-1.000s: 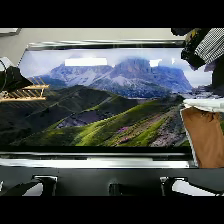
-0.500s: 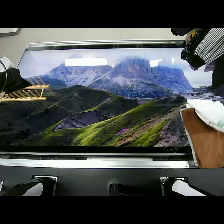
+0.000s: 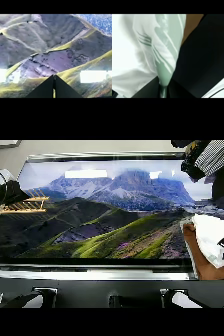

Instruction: Fold the clothes and pants, and hang the long-sleeved shirts on hangers.

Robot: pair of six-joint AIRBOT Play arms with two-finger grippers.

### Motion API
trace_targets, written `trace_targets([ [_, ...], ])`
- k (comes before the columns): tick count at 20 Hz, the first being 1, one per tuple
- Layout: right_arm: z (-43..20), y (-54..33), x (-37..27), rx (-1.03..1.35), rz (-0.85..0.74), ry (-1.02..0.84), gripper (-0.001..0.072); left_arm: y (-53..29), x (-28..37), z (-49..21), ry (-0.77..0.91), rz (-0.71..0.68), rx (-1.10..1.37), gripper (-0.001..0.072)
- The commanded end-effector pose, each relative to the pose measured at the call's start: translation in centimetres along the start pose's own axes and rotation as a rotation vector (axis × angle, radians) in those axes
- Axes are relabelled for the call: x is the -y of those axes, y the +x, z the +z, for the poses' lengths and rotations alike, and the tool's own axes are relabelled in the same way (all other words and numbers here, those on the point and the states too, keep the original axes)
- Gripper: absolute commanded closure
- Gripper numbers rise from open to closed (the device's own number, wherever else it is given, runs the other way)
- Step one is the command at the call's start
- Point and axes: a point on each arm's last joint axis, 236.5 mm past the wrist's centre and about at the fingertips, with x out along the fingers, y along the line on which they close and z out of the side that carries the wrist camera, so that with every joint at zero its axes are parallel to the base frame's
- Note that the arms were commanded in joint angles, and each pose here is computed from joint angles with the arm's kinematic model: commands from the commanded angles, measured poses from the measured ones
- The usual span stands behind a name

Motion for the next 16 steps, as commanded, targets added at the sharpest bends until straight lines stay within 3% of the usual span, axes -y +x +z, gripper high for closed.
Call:
trace_targets([
  [1, -0.3, 1.1, 1.1, -0.013, -0.061, -0.016, 0.0684, 0.0, -0.1, 0.0, 0.000, 0.002, 0.000, 0.0687],
  [15, -2.1, 3.2, 2.2, -0.088, -0.133, -0.076, 0.0680, 0.0, -0.1, 0.0, 0.000, 0.002, 0.000, 0.0687],
  [16, -2.0, 3.2, 2.6, -0.085, -0.153, -0.073, 0.0607, 0.0, -0.1, 0.0, 0.000, 0.002, 0.000, 0.0687],
])
